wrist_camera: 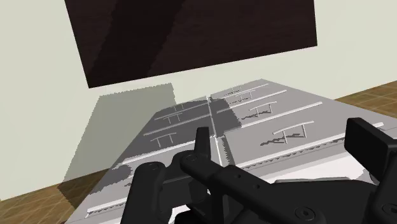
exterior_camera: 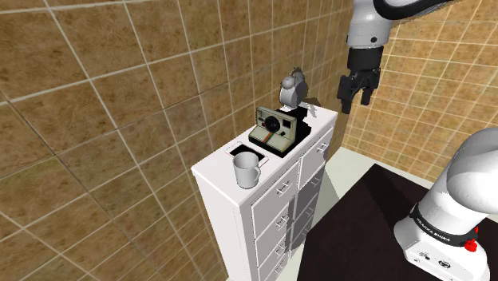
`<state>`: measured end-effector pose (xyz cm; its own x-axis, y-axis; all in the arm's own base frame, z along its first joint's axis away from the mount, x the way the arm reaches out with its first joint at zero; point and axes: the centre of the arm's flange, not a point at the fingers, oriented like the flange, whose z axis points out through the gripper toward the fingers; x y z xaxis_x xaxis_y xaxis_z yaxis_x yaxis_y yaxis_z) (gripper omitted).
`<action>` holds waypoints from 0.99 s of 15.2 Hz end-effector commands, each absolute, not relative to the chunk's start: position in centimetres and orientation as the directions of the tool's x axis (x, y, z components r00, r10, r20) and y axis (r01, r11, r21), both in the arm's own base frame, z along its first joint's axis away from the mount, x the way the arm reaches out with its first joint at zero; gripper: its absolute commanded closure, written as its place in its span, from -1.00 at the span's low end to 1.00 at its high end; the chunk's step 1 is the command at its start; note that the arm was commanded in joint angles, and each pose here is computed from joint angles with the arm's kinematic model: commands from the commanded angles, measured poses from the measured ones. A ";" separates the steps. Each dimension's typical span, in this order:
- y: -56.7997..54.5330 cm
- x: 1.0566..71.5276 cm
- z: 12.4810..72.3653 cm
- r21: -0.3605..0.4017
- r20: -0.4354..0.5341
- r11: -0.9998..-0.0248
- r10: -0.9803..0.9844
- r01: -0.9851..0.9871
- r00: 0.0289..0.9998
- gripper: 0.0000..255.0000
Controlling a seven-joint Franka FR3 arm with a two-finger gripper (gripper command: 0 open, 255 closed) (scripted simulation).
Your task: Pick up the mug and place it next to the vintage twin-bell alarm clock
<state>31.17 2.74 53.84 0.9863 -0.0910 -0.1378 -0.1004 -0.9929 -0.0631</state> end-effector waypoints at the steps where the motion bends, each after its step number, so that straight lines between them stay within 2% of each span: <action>1: 2.7 31.2 53.8 -0.063 -0.138 -0.993 -0.091 -0.100 0.986 -1.00; 15: 15.0 41.0 45.3 -0.068 -0.066 -0.997 -0.034 -0.038 0.997 -1.00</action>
